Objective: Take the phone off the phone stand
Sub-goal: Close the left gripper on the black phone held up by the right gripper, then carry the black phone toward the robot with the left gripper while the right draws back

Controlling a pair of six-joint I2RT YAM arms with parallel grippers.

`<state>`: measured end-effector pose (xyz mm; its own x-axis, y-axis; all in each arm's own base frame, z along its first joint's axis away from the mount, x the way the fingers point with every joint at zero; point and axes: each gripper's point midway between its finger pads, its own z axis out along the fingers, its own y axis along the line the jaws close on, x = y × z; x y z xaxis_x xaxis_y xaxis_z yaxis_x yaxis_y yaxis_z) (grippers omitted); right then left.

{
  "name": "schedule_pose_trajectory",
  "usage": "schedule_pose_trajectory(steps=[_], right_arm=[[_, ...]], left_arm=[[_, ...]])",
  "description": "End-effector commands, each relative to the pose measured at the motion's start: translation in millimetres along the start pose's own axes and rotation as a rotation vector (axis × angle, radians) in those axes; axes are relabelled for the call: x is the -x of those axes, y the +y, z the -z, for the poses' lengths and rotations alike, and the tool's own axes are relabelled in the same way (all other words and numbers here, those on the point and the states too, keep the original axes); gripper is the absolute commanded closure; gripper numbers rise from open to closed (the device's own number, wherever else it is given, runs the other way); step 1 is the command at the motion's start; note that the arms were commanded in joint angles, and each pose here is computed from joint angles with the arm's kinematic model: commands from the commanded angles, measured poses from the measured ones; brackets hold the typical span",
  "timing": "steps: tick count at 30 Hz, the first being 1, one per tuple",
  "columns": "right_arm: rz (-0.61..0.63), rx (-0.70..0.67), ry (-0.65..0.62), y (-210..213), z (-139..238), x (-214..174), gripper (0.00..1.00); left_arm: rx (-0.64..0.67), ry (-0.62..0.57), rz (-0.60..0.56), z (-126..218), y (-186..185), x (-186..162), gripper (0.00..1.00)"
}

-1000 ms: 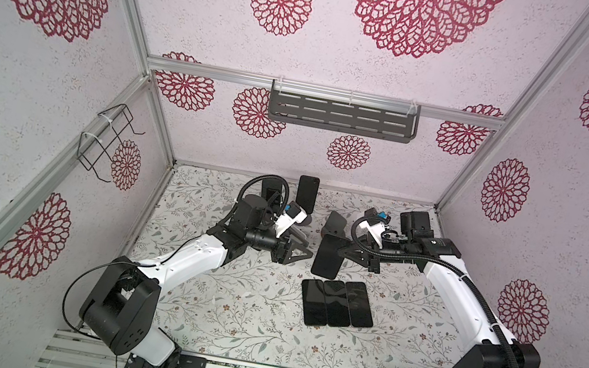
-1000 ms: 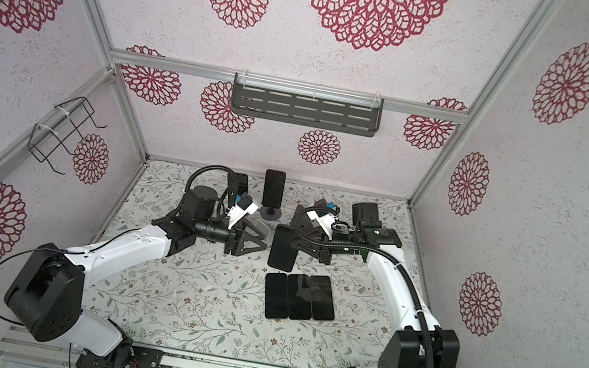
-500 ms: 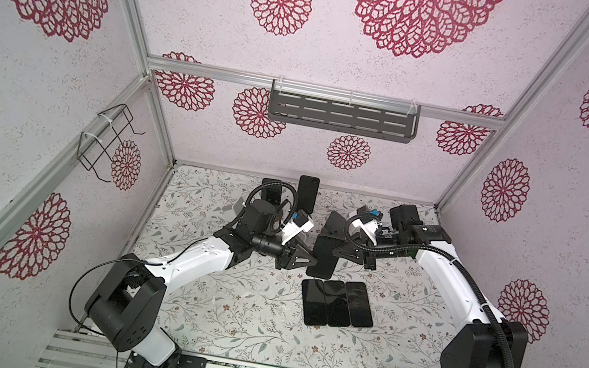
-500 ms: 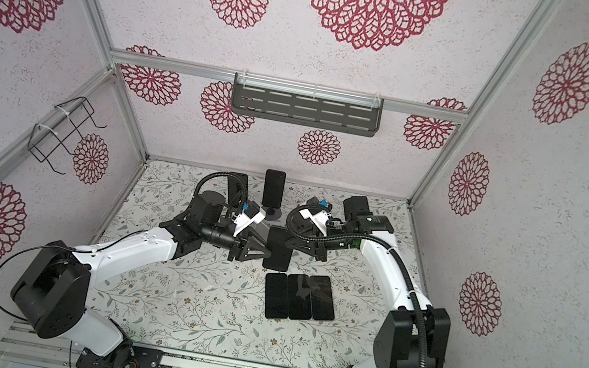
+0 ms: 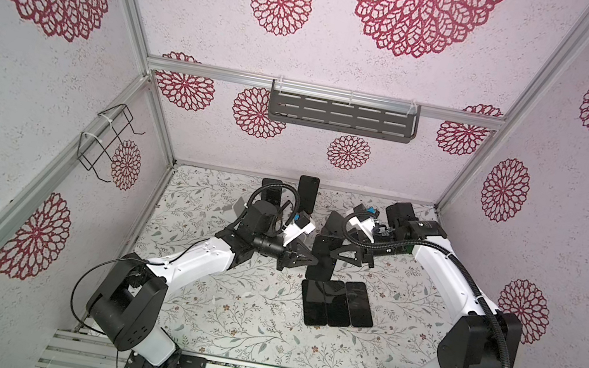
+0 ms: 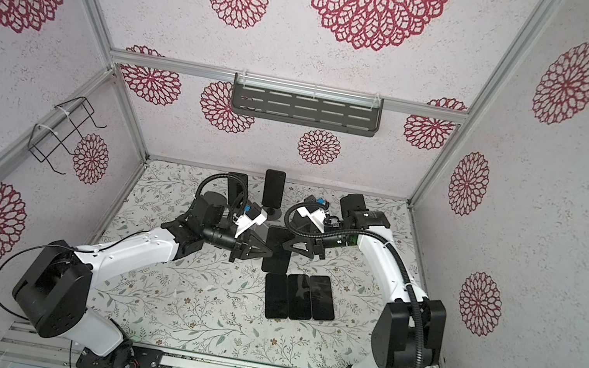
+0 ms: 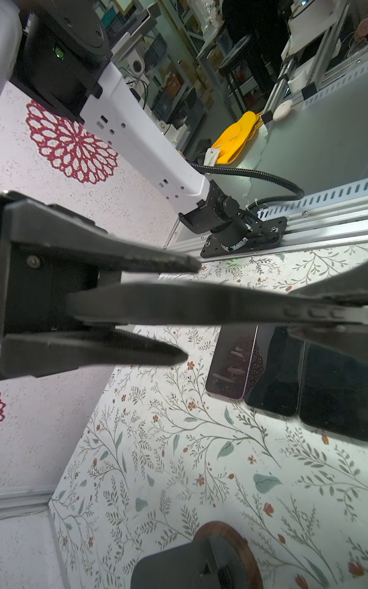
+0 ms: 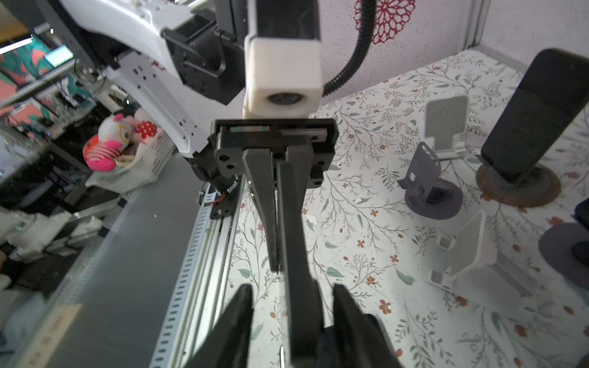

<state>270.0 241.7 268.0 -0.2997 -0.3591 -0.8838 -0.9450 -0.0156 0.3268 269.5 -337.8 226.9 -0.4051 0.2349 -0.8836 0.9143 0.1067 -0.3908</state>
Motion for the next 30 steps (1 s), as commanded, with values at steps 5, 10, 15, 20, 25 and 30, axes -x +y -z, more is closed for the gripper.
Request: schedule_pose_trajectory(steps=[5, 10, 15, 20, 25, 30], right_arm=[[-0.051, -0.141, -0.020, -27.5, 8.9, 5.2, 0.31], [-0.148, -0.401, -0.041, -64.2, 29.0, 4.9, 0.25], [-0.370, -0.710, -0.014, -102.1, 60.7, -18.5, 0.25], [-0.588, -1.050, 0.052, -114.4, 103.3, -64.9, 0.32], [-0.784, -1.298, 0.151, -103.3, 135.1, -121.8, 0.39], [-0.939, -1.380, 0.245, -90.3, 135.7, -181.4, 0.51]], left_arm=[[0.023, -0.017, -0.037, 0.2, 1.7, 7.9, 1.00], [0.086, -0.016, -0.010, 0.6, 13.1, 9.3, 1.00], [0.178, 0.010, 0.053, 2.2, 29.4, 6.6, 1.00], [0.269, 0.029, 0.154, 7.8, 40.1, 3.4, 1.00], [0.421, 0.063, 0.335, 18.1, 50.4, -9.9, 1.00], [0.532, 0.117, 0.591, 23.6, 52.8, -46.6, 1.00]])
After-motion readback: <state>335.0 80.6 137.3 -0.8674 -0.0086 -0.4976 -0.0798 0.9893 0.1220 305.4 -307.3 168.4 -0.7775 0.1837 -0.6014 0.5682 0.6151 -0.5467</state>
